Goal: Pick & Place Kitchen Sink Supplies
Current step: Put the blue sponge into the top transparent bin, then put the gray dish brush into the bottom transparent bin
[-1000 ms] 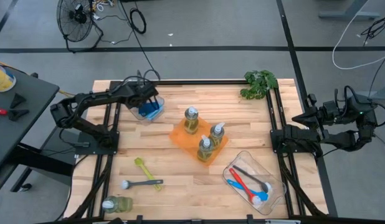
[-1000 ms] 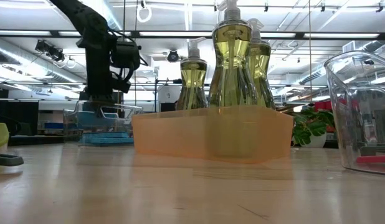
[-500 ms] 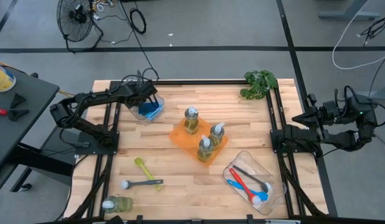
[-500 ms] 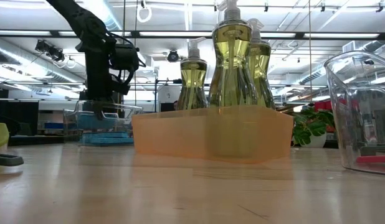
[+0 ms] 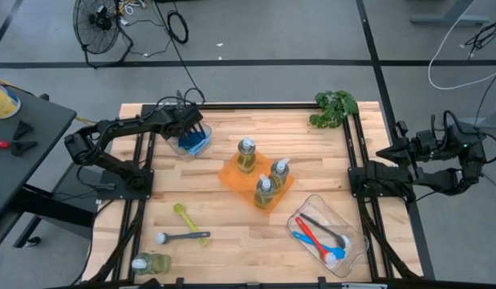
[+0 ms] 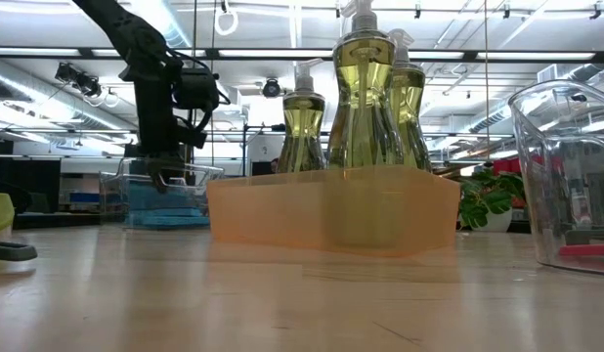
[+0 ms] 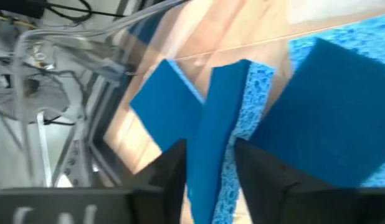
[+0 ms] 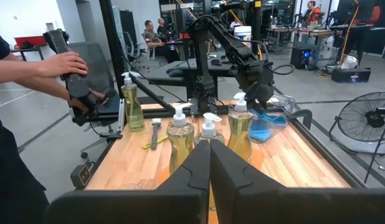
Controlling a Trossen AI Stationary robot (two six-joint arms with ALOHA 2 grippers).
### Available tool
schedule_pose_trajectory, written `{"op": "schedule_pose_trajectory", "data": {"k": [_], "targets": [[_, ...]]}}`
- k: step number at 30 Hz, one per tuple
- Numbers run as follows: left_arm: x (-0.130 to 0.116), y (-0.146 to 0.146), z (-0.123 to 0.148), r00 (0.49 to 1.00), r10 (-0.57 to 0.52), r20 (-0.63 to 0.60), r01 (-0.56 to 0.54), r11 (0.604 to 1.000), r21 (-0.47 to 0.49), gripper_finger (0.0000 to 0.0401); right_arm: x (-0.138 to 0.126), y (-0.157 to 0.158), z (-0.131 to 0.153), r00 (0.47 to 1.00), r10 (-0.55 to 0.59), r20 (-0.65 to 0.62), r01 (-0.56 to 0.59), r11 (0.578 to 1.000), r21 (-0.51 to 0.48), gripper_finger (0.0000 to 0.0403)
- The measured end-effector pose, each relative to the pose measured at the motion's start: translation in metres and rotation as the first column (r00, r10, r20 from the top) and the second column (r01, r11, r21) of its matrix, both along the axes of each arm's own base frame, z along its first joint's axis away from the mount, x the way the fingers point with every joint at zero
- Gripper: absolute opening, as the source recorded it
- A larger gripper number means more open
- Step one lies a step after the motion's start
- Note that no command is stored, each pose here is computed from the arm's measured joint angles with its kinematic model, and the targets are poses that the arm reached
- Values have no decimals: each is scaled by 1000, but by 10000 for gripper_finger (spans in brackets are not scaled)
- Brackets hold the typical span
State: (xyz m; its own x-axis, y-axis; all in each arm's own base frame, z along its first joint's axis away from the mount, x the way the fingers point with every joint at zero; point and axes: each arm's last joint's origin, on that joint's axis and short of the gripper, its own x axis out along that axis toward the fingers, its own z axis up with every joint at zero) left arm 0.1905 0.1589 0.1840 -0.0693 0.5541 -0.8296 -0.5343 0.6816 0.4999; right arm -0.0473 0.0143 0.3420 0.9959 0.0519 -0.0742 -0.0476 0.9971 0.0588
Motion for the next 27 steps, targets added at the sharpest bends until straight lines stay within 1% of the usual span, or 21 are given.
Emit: {"op": "schedule_pose_trajectory", "data": {"k": [3, 6, 10, 14, 19, 23, 27], "targets": [[0, 0, 3, 1000, 2, -29, -1, 1000, 17, 179, 0, 0, 0, 1000, 0, 0, 0, 1000, 0, 13], [4, 3, 12, 1000, -5, -8, 6, 1000, 16, 210, 0, 0, 0, 1000, 0, 0, 0, 1000, 0, 13], [10, 7, 30, 1000, -5, 24, 5, 1000, 27, 234, 0, 0, 0, 1000, 0, 0, 0, 1000, 0, 13], [17, 12, 50, 998, -7, 55, 4, 999, 49, 237, 0, 0, 0, 1000, 0, 0, 0, 1000, 0, 13], [26, 9, 76, 992, -28, 121, 24, 999, 33, 231, 0, 0, 0, 1000, 0, 0, 0, 1000, 0, 13], [36, -4, 97, 984, -70, 165, 73, 997, -12, 228, 0, 0, 0, 1000, 0, 0, 0, 1000, 0, 13], [45, -23, 114, 977, -105, 187, 118, 991, -57, 227, 0, 0, 0, 1000, 0, 0, 0, 1000, 0, 13]]}}
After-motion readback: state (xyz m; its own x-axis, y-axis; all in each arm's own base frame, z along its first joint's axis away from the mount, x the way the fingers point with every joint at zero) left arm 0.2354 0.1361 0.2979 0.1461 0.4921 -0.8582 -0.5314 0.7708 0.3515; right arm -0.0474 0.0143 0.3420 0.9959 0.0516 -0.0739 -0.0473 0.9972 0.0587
